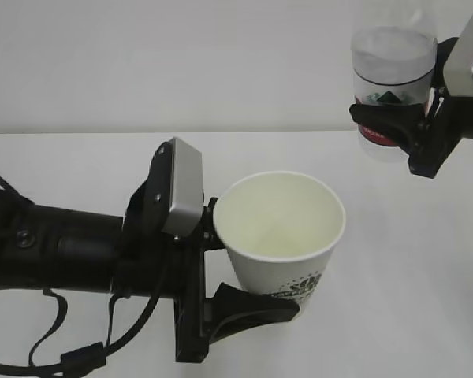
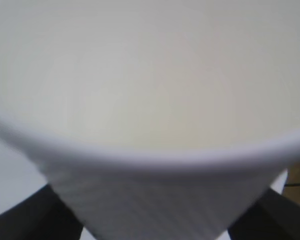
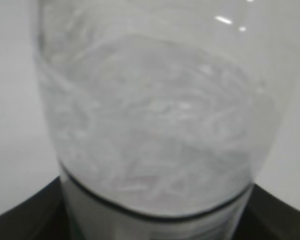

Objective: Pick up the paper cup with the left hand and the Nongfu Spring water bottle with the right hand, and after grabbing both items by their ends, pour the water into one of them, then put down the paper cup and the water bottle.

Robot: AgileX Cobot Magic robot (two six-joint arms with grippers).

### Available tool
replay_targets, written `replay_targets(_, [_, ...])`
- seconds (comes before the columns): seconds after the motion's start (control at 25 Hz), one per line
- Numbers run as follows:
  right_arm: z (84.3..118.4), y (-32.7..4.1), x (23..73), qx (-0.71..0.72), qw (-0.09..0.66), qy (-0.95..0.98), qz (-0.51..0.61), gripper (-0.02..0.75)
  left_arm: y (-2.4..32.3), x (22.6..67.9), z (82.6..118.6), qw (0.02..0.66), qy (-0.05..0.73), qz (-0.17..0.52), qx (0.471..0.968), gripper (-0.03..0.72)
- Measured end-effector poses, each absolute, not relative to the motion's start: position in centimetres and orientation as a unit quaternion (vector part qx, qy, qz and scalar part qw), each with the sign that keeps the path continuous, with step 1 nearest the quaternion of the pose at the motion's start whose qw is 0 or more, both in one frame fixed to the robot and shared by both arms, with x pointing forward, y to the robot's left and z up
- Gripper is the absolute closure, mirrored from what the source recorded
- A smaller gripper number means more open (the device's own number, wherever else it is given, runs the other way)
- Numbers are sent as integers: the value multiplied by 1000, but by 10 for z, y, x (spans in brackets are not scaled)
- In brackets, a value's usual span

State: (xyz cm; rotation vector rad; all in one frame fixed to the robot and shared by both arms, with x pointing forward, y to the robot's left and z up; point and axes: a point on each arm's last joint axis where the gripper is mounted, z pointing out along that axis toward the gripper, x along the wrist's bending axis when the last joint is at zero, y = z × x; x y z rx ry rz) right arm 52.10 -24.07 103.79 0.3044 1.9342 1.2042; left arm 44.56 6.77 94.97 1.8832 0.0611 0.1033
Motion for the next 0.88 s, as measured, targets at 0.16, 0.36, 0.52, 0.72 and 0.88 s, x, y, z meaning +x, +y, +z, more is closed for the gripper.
replay_targets(0.16, [1041, -240, 518, 107, 411, 768, 480, 233, 58, 454, 962, 594, 14, 63, 802, 125])
replay_targets(0.36, [1043, -239, 516, 95, 414, 770, 476, 233, 53, 463, 972, 602, 14, 77, 795, 125])
replay_targets(0.52, [1044, -239, 516, 82, 422, 771, 469, 234, 50, 467, 977, 608, 25, 73, 790, 125])
replay_targets(0.72, [1044, -239, 515, 63, 433, 772, 461, 234, 50, 468, 977, 602, 44, 65, 795, 125])
replay_targets(0.88, [1044, -239, 515, 48, 441, 773, 454, 234, 46, 469, 977, 583, 44, 65, 809, 137])
